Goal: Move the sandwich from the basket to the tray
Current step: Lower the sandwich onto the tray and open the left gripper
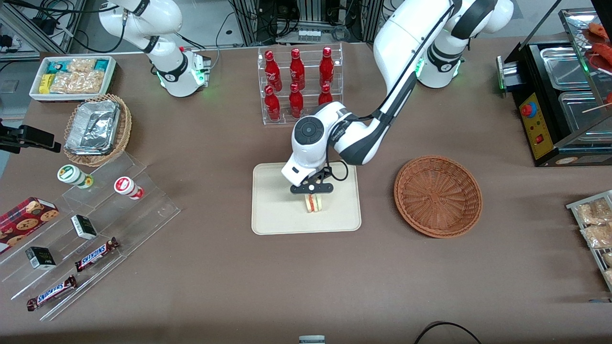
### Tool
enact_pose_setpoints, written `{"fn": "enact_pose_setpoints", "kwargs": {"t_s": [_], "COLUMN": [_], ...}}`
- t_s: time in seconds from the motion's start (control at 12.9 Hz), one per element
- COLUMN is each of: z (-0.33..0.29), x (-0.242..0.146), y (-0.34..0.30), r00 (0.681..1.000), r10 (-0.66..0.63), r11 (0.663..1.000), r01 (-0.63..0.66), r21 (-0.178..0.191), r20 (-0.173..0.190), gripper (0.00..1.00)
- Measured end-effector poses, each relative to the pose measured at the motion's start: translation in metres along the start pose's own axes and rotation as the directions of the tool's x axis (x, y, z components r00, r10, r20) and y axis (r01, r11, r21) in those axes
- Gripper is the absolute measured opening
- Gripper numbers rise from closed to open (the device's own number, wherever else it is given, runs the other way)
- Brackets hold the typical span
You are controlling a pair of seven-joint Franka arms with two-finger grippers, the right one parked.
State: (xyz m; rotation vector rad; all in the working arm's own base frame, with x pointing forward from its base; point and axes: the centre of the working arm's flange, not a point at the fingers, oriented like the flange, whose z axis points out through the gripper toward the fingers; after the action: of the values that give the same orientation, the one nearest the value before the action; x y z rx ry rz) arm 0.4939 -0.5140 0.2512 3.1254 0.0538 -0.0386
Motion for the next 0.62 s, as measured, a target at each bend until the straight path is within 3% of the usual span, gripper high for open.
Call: {"fn": "enact_pose_setpoints", "kwargs": {"t_s": [0.23, 0.62], "z": [0.006, -0.005], "x": [-0.004, 0.000], "y": [0.005, 0.010], "r00": [1.000, 1.000], "r10": [0.009, 0.006], "r11": [1.000, 1.000], "r01": [-0.009, -0.006], "r21": [-0.004, -0.029], "r20": [-0.001, -0.025], "gripper": [0.15, 0.65]}}
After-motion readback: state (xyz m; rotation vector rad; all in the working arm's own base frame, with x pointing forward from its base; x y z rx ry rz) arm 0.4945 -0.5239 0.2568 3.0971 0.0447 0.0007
